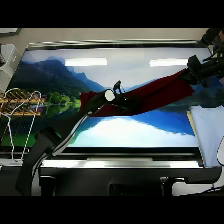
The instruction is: Fold the clothes and pants, and hang the long-sleeved shirts on hangers.
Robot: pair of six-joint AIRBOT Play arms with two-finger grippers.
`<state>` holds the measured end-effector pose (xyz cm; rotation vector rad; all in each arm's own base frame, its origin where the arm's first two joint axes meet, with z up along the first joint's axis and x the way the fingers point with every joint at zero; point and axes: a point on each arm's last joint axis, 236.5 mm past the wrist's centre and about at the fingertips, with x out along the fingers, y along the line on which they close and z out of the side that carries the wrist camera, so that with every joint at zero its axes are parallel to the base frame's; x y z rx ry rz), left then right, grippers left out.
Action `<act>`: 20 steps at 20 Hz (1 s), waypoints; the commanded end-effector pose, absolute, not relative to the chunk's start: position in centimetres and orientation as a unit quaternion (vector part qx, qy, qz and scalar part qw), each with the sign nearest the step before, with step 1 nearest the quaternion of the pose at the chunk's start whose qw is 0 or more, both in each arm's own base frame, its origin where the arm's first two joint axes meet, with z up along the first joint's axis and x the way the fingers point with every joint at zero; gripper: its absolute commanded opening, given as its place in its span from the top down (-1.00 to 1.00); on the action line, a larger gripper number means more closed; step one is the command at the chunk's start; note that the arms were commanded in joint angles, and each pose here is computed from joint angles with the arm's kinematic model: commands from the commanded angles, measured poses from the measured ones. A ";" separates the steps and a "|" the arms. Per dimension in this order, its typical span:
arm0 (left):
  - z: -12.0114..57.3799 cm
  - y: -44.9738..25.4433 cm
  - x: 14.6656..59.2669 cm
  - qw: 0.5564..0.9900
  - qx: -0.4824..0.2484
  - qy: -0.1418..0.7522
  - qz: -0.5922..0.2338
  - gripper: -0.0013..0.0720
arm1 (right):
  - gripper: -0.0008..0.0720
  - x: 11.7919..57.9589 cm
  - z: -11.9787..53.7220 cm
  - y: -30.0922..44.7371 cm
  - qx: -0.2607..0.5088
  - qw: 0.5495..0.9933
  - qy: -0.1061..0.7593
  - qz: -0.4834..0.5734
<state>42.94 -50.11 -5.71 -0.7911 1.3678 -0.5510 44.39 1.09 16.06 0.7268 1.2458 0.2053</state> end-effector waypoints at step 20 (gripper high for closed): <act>17.1 -27.7 45.9 0.794 -0.199 0.506 -0.273 0.92 | 0.89 45.1 19.2 16.2 0.335 0.745 0.550 0.173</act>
